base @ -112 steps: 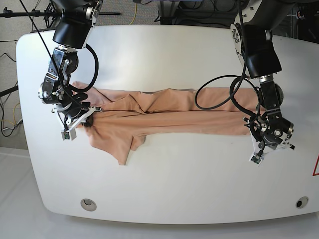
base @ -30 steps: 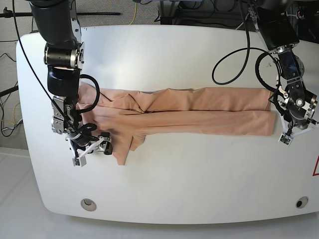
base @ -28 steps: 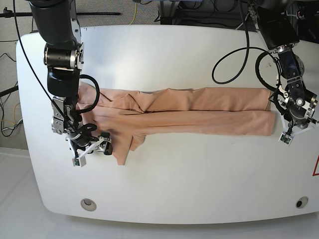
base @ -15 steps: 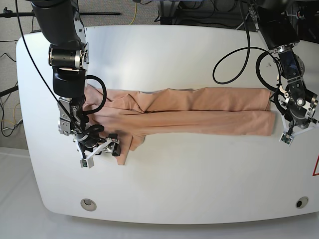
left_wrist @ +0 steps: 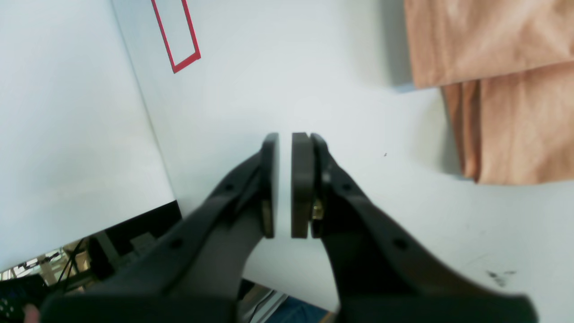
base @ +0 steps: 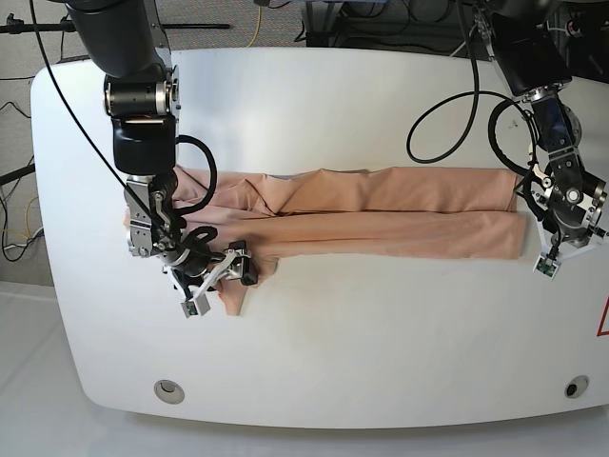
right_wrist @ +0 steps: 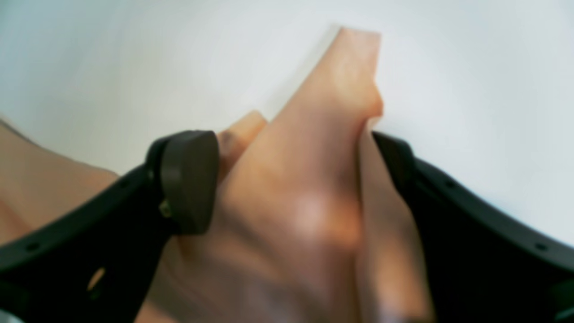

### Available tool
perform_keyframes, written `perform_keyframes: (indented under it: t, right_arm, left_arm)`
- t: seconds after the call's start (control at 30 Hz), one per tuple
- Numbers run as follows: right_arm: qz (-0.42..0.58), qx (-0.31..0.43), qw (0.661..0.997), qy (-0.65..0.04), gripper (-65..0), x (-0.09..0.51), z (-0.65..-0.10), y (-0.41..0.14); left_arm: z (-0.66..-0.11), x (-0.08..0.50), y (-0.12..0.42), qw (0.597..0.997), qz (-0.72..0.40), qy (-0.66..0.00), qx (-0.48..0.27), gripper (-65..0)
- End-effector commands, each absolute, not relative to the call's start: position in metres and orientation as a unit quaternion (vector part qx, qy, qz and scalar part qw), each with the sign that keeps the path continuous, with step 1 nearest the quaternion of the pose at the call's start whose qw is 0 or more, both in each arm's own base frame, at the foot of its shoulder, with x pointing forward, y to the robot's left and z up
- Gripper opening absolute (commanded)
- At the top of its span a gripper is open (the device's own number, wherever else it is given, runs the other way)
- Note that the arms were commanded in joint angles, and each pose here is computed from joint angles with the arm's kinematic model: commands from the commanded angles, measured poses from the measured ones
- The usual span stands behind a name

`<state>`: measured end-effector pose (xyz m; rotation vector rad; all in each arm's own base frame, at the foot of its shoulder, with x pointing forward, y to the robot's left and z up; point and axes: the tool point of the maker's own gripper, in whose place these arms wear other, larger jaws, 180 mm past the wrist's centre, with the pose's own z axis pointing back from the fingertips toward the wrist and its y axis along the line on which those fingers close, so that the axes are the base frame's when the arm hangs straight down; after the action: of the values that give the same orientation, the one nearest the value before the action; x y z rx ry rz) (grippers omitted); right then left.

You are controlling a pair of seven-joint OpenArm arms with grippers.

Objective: Fold the T-shirt properly
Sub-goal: 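Move the right gripper down to the loose hem flap and grasp it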

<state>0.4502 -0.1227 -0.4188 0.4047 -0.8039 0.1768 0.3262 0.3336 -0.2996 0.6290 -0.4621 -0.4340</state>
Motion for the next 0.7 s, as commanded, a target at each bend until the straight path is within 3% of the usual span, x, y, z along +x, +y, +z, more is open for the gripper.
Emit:
perform_keyframes:
  t: [0.0,0.1,0.4,0.47,0.67]
  right_arm:
    - [0.101,0.188,0.901,-0.378,-18.8,0.4497,-0.4155,-0.1246]
    - [0.102,0.187,0.902,-0.376,-23.4,0.4488,-0.4159,-0.1252]
    - [0.098,0.185,0.903,-0.375,-61.1,0.4486,-0.4167,-0.1279]
    - [0.098,0.184,0.903,-0.376,-65.0,0.4498,-0.4153,-0.1279]
    - [0.098,0.184,0.902,-0.378,-63.9,0.4511,-0.414,-0.1279]
  left_arm:
    - [-0.2833,0.3335,0.3388,0.893,-0.206,-0.24,0.32,-60.7]
    - [-0.2833,0.3335,0.3388,0.893,-0.206,-0.24,0.32,-60.7]
    - [-0.2839,0.3333,0.3384,0.893,-0.207,-0.24,0.319,-60.7]
    - [-0.2844,0.3328,0.3384,0.893,-0.207,-0.239,0.319,-60.7]
    - [-0.2849,0.3324,0.3384,0.894,-0.207,-0.238,0.319,-60.7]
